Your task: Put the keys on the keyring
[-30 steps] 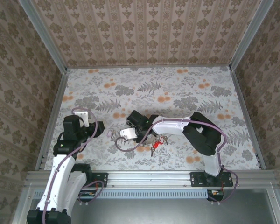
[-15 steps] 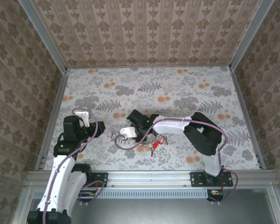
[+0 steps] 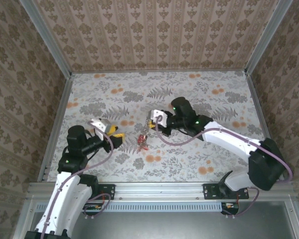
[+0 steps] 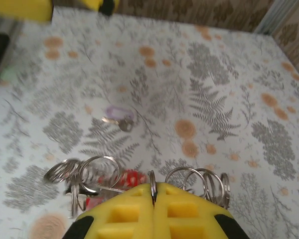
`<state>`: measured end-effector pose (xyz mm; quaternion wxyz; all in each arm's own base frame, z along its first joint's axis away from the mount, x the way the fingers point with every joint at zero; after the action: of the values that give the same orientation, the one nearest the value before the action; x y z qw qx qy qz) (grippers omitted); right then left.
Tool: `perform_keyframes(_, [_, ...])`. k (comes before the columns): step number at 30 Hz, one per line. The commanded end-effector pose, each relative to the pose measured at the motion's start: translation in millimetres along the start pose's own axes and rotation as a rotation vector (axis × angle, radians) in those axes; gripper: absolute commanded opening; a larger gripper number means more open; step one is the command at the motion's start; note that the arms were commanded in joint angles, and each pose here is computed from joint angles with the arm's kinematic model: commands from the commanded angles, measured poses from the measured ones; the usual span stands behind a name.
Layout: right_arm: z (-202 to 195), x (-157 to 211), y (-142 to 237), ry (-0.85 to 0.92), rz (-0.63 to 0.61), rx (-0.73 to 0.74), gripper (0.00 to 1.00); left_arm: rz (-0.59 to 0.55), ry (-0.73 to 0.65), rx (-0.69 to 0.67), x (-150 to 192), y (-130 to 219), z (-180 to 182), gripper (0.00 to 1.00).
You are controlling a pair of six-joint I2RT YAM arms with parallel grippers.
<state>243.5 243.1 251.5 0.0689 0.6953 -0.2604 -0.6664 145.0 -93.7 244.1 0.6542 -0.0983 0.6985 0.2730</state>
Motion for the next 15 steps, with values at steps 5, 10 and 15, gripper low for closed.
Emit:
perform_keyframes(5, [22.4,-36.3,38.7,-0.004,-0.282,-0.164,0.0,-0.056,-0.353,0.241,-30.9,-21.7,-32.5,0.54])
perform_keyframes(10, [30.2,-44.5,50.3,0.015,-0.338,-0.2,0.0,-0.021,-0.463,0.277,-43.4,-40.3,-41.9,0.49])
perform_keyframes(15, [34.0,-45.8,54.6,0.015,-0.348,-0.219,0.0,-0.052,-0.532,0.287,-57.6,-50.2,-48.2,0.4])
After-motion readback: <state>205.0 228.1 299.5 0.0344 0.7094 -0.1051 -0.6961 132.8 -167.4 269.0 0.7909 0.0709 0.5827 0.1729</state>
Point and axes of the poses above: each hand's point on the last joint's axis, 136 mm out from that joint toward the fingers, its own y axis back along the fingers, its own z axis along the line the jaws close on, x = y × z, the point moved 9 cm from there along y, back along the fingers, and after that the axes turned 9 degrees about -y, right-handed, at the moved point
